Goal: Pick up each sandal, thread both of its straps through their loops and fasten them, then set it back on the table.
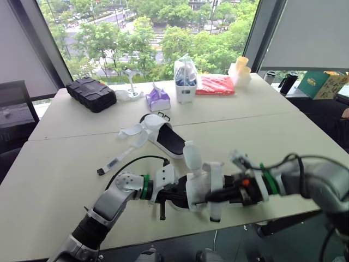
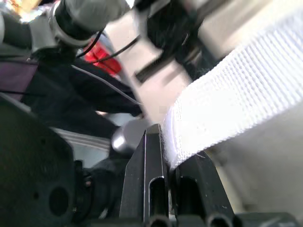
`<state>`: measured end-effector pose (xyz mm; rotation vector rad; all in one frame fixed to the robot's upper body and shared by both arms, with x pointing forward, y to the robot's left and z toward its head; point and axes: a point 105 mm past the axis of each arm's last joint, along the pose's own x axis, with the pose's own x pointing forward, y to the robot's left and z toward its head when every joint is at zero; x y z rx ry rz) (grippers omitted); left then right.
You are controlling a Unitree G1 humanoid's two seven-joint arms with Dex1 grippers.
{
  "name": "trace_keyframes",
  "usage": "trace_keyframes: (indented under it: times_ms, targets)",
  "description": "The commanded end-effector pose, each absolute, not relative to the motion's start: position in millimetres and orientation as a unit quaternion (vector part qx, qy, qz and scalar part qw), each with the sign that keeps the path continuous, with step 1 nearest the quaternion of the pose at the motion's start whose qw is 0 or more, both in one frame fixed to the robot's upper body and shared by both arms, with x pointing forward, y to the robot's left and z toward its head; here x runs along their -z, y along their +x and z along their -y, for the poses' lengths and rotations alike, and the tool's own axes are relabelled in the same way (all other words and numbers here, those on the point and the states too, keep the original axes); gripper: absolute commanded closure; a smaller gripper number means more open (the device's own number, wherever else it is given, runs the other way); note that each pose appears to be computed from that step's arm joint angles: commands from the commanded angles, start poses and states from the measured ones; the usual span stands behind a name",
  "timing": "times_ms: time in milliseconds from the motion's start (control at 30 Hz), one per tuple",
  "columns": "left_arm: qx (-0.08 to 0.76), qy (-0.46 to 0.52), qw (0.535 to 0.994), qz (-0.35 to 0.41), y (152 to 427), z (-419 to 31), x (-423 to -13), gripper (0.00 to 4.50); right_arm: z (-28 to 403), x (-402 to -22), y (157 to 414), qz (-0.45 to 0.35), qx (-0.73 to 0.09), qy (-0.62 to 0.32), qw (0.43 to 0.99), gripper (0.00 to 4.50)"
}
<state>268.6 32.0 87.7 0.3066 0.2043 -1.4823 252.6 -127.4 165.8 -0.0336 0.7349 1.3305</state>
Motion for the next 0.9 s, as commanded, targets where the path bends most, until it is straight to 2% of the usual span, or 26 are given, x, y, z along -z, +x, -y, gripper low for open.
trace_keyframes:
  times_ms: [33,100,400,633,900]
  targets:
    - [0.672,0.141,0.723,-0.076,268.6,-28.4,-93.0,4.5,132.5,-172.7,269.5,-0.36,-0.587,-0.009,0.725,4.47]
    - [0.671,0.14,0.724,-0.075,268.4,-27.7,-92.8,4.5,133.0,-178.2,282.0,-0.369,-0.578,0.001,0.728,4.47]
    - [0.668,0.14,0.727,-0.073,268.5,-28.3,-92.3,4.5,129.0,-189.6,300.8,-0.394,-0.579,0.029,0.713,4.47]
    - [0.667,0.14,0.728,-0.071,268.2,-28.4,-92.3,4.5,129.2,-180.3,305.6,-0.423,-0.575,0.023,0.7,4.47]
    - [0.666,0.14,0.729,-0.07,268.3,-28.3,-92.5,4.5,128.2,-162.3,300.0,-0.439,-0.58,-0.014,0.686,4.47]
